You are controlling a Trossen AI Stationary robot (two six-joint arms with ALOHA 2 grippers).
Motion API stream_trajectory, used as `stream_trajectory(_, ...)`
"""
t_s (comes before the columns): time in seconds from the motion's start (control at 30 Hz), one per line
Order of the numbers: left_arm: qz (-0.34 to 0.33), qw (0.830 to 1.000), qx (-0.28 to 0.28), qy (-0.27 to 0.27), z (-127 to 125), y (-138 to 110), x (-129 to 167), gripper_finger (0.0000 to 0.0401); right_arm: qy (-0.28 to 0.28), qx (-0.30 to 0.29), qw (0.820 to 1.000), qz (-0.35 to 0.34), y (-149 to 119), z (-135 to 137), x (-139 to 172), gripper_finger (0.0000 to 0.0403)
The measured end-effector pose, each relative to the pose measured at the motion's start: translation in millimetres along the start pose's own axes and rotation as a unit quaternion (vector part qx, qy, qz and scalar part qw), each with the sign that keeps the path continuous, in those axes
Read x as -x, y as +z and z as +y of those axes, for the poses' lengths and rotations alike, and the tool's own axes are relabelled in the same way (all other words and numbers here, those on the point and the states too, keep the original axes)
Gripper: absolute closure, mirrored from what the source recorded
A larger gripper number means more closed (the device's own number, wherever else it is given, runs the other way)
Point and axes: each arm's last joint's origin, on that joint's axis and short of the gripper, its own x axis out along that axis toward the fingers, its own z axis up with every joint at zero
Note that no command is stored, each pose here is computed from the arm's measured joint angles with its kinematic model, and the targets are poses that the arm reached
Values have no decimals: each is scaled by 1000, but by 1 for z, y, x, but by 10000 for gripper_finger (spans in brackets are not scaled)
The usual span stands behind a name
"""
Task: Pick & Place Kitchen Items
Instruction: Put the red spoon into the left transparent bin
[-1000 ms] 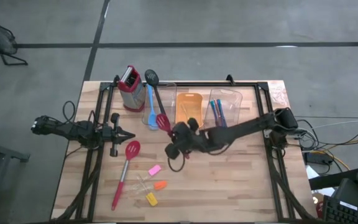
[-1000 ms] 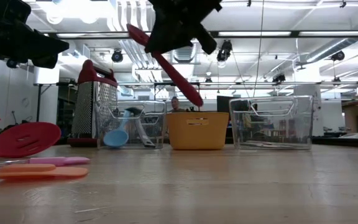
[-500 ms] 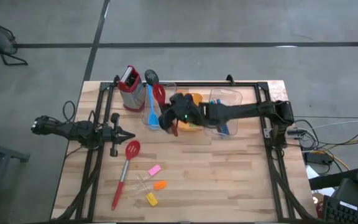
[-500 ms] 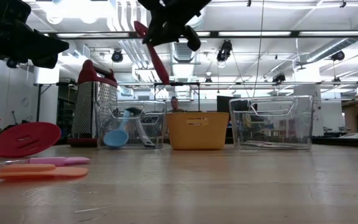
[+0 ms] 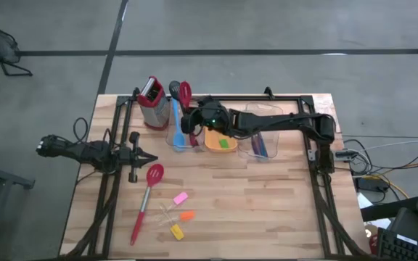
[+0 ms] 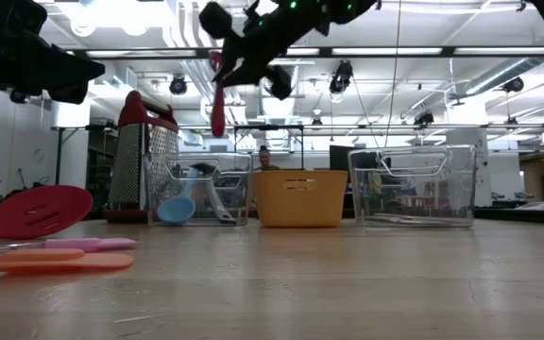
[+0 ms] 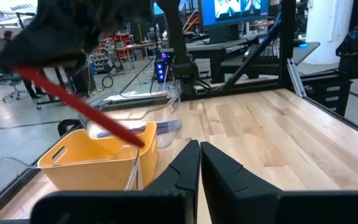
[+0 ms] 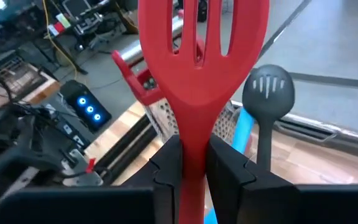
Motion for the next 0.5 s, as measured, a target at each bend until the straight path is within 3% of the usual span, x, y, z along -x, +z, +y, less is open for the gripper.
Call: stream_trajectory(0.5,1,1000,0,0,0,0,0,383,-47,-3,999,20,-17,-29,-33,352)
